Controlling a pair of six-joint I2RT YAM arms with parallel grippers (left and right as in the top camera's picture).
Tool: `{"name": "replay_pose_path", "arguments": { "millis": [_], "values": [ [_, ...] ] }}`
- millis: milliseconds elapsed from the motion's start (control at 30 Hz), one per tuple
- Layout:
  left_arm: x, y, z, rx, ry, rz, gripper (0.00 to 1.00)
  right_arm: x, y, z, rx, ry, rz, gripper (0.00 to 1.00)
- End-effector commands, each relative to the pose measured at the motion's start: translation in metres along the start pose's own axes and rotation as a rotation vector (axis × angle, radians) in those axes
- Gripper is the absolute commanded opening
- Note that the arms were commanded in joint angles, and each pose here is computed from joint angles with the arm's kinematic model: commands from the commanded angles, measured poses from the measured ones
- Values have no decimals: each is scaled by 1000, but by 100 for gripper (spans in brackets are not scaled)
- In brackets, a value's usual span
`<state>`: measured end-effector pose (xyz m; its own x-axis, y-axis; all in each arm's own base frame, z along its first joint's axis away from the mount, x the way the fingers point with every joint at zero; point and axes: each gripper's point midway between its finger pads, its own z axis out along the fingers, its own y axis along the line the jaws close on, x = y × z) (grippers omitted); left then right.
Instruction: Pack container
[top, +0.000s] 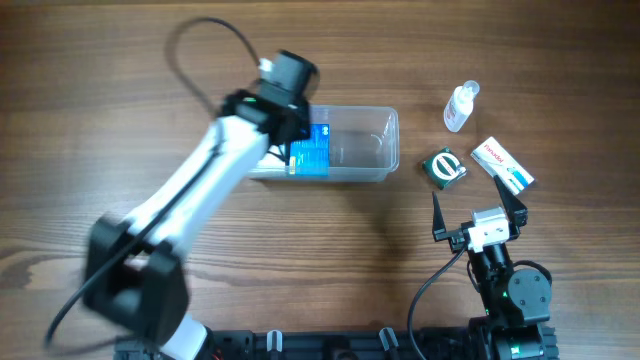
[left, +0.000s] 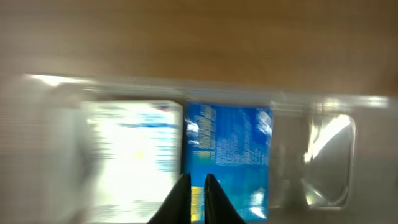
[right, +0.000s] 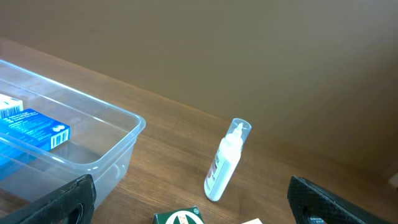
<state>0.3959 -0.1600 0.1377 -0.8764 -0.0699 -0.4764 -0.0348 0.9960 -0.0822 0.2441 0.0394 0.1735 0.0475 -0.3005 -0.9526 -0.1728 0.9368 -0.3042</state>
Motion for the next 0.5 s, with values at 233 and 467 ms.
{"name": "replay_pose_path", "arguments": {
  "millis": [233, 467],
  "values": [
    [-37, 192, -86, -243, -125, -322, 100, 0, -3, 0, 16, 1, -5, 100],
    [-34, 203, -85, -162, -91, -345, 100, 0, -3, 0, 16, 1, -5, 100]
  ]
}}
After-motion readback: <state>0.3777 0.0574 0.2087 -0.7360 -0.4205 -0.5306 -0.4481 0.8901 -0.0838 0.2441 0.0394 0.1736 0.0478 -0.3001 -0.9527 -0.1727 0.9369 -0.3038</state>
